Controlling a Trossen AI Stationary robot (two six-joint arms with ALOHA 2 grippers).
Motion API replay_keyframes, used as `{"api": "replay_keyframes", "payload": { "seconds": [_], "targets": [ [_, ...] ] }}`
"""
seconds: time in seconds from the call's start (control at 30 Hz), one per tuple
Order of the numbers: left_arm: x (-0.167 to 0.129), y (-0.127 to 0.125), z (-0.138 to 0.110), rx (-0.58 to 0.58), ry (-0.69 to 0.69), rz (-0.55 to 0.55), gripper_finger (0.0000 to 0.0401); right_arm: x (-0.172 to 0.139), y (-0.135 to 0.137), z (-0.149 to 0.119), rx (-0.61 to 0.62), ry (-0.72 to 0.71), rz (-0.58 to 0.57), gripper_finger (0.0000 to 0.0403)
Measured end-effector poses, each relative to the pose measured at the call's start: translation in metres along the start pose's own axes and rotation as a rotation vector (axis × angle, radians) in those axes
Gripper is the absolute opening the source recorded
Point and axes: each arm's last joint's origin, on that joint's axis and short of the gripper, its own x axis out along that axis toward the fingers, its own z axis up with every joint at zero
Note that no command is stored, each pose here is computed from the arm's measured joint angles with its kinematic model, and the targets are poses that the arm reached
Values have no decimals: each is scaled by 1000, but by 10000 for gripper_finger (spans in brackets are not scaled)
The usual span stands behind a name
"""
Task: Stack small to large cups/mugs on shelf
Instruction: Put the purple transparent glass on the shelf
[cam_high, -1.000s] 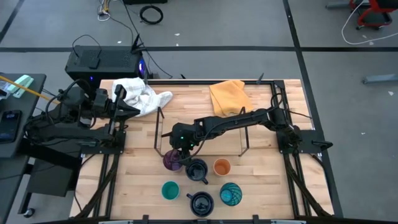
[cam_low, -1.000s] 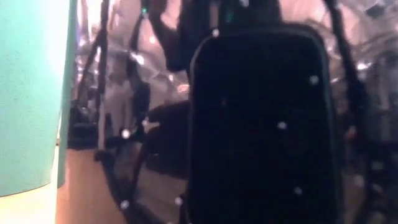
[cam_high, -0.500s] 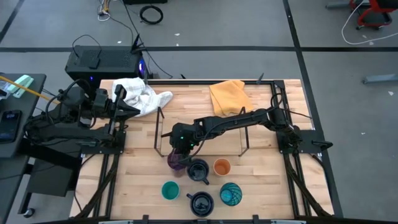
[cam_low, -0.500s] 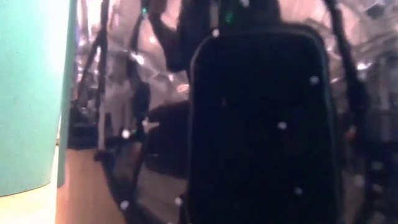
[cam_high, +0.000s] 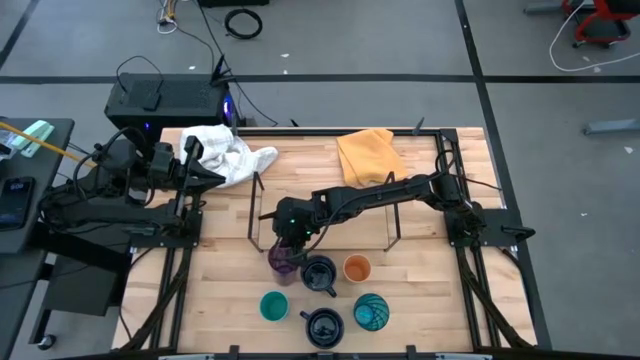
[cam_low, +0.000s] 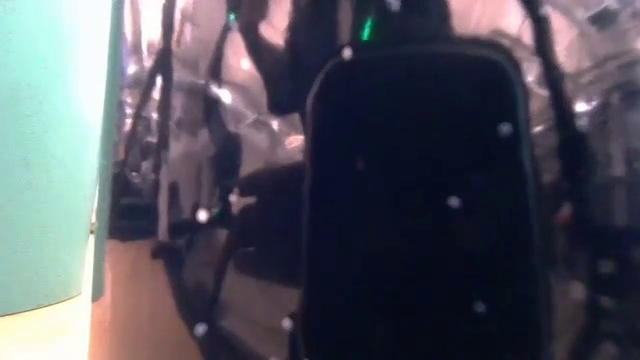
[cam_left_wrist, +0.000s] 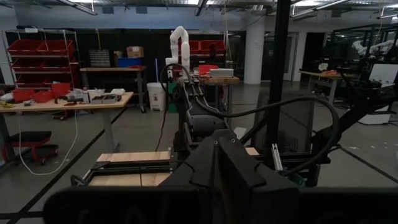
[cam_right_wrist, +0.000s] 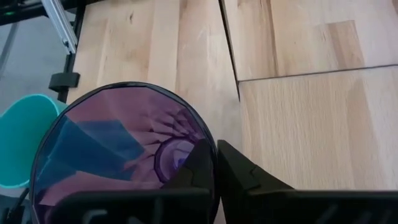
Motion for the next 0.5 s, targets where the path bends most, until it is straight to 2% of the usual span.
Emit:
{"api": "replay_keyframes", "payload": {
  "seconds": [0.27,0.5],
  "targets": [
    [0,0,0,0,0,0,36,-9,5,10,-16,-36,19,9],
    [0,0,0,0,0,0,30,-29,8,23,-34,-39,16,9]
  ]
}}
